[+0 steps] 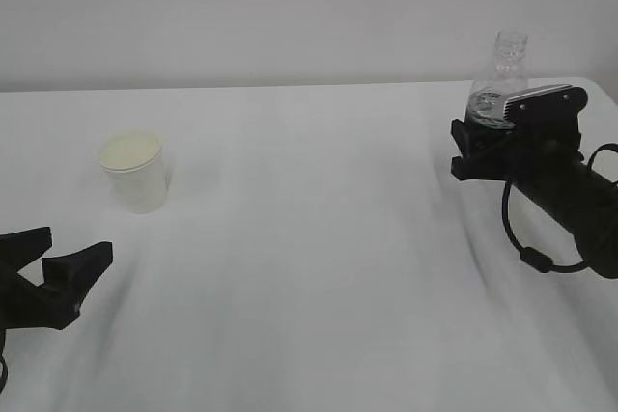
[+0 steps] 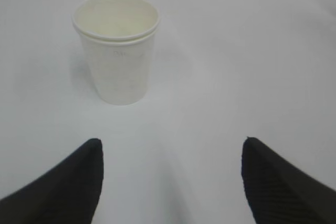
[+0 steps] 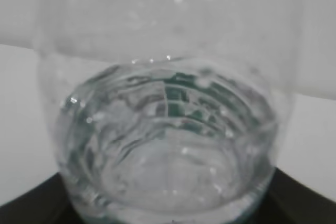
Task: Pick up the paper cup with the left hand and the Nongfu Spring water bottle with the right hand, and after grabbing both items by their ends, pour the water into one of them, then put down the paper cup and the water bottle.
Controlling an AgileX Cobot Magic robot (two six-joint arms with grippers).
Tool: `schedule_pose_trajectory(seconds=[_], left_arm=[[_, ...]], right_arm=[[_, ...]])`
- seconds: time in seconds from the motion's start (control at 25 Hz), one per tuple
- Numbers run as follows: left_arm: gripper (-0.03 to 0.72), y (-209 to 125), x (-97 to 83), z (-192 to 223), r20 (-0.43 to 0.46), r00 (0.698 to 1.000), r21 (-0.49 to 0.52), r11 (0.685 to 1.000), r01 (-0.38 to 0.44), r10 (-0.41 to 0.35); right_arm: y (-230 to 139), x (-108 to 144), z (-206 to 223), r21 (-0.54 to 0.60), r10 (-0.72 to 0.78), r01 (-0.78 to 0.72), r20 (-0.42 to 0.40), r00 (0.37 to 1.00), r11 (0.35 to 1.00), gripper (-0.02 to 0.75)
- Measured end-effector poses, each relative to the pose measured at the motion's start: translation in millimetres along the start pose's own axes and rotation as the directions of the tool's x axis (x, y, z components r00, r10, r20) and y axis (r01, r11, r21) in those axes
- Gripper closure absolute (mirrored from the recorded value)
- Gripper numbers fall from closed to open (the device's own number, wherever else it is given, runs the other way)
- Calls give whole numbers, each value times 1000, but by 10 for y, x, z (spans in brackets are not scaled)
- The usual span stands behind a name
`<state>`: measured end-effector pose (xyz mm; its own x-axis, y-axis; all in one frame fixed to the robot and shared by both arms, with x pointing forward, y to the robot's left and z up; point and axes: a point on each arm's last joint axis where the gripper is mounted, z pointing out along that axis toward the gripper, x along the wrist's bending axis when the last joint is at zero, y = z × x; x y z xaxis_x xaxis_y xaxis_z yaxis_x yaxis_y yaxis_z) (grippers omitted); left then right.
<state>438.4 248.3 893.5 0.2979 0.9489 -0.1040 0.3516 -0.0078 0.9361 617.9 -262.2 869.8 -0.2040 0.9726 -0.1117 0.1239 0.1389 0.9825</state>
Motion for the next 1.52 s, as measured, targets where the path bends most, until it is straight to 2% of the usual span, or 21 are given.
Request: schedule_pose_trajectory(seconds=[0.96, 1.2, 1.52], left_arm=[[101, 0, 3, 0, -4, 1000, 0, 1000, 2, -2], [102, -15, 36, 5, -39, 999, 4, 1000, 18, -18], [100, -171, 74, 152, -55, 998, 80, 996, 33, -29]], right_arm=[[218, 259, -491, 8, -25, 28, -258, 966, 1000, 262], [225, 291, -501, -2, -31, 32, -293, 956, 999, 262], [223, 315, -510, -4, -38, 39, -319, 947, 999, 262]])
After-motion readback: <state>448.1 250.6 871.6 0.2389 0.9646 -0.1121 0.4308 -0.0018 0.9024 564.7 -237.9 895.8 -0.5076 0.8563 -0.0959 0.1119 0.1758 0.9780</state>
